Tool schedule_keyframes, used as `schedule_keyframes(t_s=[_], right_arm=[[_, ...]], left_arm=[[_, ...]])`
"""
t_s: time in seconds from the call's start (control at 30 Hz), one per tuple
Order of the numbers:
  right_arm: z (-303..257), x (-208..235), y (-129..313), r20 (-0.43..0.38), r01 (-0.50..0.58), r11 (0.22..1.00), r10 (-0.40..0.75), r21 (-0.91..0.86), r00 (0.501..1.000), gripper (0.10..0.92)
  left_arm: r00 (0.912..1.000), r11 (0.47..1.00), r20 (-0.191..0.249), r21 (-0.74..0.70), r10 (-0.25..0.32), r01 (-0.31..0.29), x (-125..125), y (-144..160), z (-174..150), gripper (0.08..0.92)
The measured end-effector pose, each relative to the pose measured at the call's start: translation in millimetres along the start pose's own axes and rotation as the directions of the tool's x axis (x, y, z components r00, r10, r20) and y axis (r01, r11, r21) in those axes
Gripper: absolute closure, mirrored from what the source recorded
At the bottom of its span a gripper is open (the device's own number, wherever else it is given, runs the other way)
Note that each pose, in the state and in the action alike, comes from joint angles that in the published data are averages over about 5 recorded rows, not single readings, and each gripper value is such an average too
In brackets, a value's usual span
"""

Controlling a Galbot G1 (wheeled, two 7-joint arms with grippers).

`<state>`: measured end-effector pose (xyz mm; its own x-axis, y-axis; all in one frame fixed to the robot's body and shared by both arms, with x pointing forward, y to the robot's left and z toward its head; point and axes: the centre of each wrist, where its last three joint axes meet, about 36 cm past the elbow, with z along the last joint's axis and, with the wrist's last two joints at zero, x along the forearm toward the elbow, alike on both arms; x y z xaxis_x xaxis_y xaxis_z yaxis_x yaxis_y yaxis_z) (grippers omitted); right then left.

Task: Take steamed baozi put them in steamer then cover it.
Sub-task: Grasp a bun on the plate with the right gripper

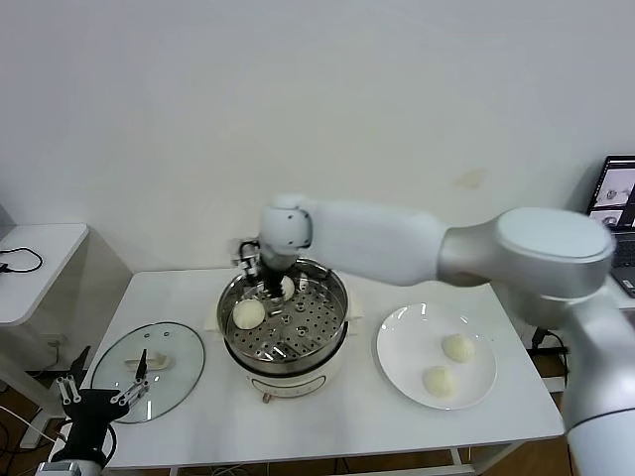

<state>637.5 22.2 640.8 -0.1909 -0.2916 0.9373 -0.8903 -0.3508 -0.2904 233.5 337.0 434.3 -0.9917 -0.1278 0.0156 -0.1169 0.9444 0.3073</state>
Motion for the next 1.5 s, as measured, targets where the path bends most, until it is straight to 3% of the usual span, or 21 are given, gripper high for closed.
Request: schedule_keyframes(t_s=[0.33,0.6,1.03,1.5], right_arm=[[108.0,66.3,43.6,-0.024,0.030,0.999,-0.029,0.026,0.999,0.200],[191.1,86.3,103.0,-0.078,0.038,0.999,-0.038,-0.009,0.996,0.200],[269.5,54.3,200.1,-0.141,0.074,0.994,-0.085,-0.078,0.986,0.200],[291.4,-2.8,248.7,-0.143,0.121,0.982,-0.142,-0.146,0.979,0.200]], left_arm=[[1.0000,1.000,-0.002,0.005,0.009,-0.009,-0.2,-3.6,-1.4,0.177],[0.9998,1.000,-0.009,0.005,0.017,-0.017,1.1,-8.0,0.0,0.177],[0.9991,1.000,-0.036,0.004,0.022,-0.022,6.7,-13.5,7.0,0.177],[0.9990,1.000,-0.043,-0.007,0.014,-0.014,9.0,-10.1,8.6,0.177]])
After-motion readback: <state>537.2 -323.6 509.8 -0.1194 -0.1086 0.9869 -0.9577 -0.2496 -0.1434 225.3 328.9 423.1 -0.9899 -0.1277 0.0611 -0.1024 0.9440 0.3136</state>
